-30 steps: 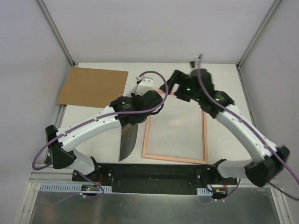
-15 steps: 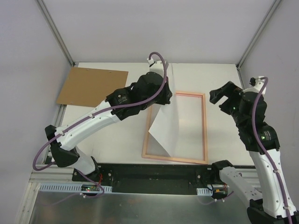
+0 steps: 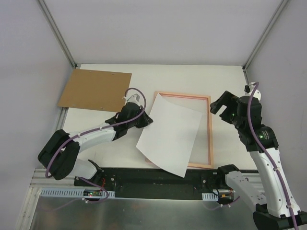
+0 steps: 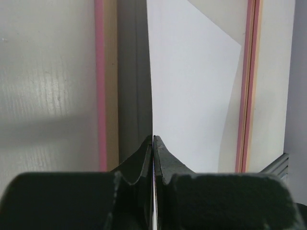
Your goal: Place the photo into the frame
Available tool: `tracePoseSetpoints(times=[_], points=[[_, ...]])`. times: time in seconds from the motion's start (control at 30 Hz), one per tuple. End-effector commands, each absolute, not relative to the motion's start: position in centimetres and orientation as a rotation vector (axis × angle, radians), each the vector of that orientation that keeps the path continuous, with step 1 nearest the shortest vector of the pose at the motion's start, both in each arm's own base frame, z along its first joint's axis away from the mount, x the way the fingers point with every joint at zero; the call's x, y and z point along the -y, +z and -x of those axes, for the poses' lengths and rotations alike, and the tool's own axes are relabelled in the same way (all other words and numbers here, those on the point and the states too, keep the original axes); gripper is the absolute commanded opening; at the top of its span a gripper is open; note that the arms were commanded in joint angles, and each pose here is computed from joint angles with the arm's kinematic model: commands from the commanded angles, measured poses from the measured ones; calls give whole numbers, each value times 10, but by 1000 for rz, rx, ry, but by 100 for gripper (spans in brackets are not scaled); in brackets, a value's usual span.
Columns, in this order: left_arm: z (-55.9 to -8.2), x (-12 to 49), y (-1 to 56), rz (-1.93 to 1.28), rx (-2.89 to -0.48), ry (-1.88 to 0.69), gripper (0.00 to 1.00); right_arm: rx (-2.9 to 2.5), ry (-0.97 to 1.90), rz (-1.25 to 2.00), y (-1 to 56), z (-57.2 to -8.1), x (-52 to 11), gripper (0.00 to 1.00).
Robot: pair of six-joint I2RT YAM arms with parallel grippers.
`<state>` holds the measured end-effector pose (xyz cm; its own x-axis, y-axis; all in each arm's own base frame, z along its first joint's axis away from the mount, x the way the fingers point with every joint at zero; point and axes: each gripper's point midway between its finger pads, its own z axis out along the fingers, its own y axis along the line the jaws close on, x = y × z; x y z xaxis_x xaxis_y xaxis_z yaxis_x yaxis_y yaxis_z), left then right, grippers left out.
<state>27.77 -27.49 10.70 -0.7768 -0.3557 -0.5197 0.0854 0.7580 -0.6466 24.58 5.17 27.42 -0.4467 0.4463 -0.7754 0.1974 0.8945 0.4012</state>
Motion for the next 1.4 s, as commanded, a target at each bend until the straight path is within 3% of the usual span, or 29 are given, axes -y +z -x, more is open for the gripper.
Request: tracePoseSetpoints(times=[0.0,0.4,0.93,1.37], points=[[-296,287,147,275,-2073,-1070,0,-2054,333,-443,269,-250,-57,100],[-317,274,136,459,-1864,-1040,0,-2104,343,-412,258,-249,-62,100],[-311,323,110,416,-1928,-1063,0,-2105,345,-378,264,-245,-63,100],[-310,329,97,495,-1907,-1002,0,-2109,347,-370,265,-245,-63,100]])
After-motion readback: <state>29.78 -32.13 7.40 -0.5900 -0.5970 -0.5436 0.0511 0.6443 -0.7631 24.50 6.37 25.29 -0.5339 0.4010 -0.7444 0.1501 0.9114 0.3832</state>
